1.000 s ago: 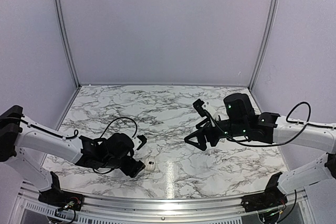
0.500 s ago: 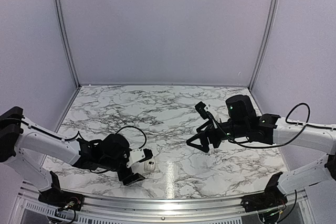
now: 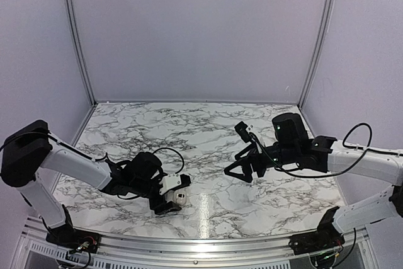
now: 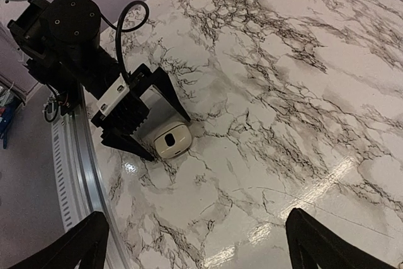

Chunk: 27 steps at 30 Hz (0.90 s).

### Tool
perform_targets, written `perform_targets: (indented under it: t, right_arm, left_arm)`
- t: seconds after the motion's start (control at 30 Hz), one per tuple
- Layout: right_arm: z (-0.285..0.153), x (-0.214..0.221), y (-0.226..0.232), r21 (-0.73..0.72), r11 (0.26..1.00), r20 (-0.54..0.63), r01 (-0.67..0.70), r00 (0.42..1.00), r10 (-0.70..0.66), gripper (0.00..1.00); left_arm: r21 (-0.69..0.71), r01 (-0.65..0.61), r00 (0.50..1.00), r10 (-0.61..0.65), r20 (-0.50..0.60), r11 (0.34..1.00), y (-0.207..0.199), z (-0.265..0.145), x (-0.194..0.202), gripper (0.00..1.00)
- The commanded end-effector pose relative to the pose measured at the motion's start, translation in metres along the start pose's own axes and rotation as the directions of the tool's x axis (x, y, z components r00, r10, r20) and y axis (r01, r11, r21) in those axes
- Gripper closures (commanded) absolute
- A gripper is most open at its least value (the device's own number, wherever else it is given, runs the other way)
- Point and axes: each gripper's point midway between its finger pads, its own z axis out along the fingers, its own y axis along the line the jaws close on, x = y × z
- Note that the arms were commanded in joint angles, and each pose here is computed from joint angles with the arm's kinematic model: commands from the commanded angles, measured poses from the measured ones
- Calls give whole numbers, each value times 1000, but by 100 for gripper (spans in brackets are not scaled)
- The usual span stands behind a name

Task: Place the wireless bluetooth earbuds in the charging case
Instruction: Pick up the charging case from the center of the board.

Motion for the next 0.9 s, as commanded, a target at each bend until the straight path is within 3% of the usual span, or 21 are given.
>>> perform_targets:
  t: [0.0, 0.3, 0.57, 0.87]
  right_arm:
    - [-7, -4, -1, -47, 998, 22, -42, 999, 43, 1]
    - [-15, -1, -8, -117, 986, 30, -120, 992, 124, 3]
    - [-8, 5, -4, -172, 974, -10, -145, 989, 145, 4]
    - [1, 12, -6, -190, 967, -47, -168, 986, 162, 4]
  left_arm:
    - [60, -34, 999, 33, 11, 998, -6, 10, -2, 19]
    - [58, -37, 999, 38, -3, 998, -6, 14, 4, 29]
    - [6, -35, 999, 36, -31, 999, -1, 8, 16, 24]
    - [12, -29, 999, 29, -39, 1000, -3, 10, 21, 32]
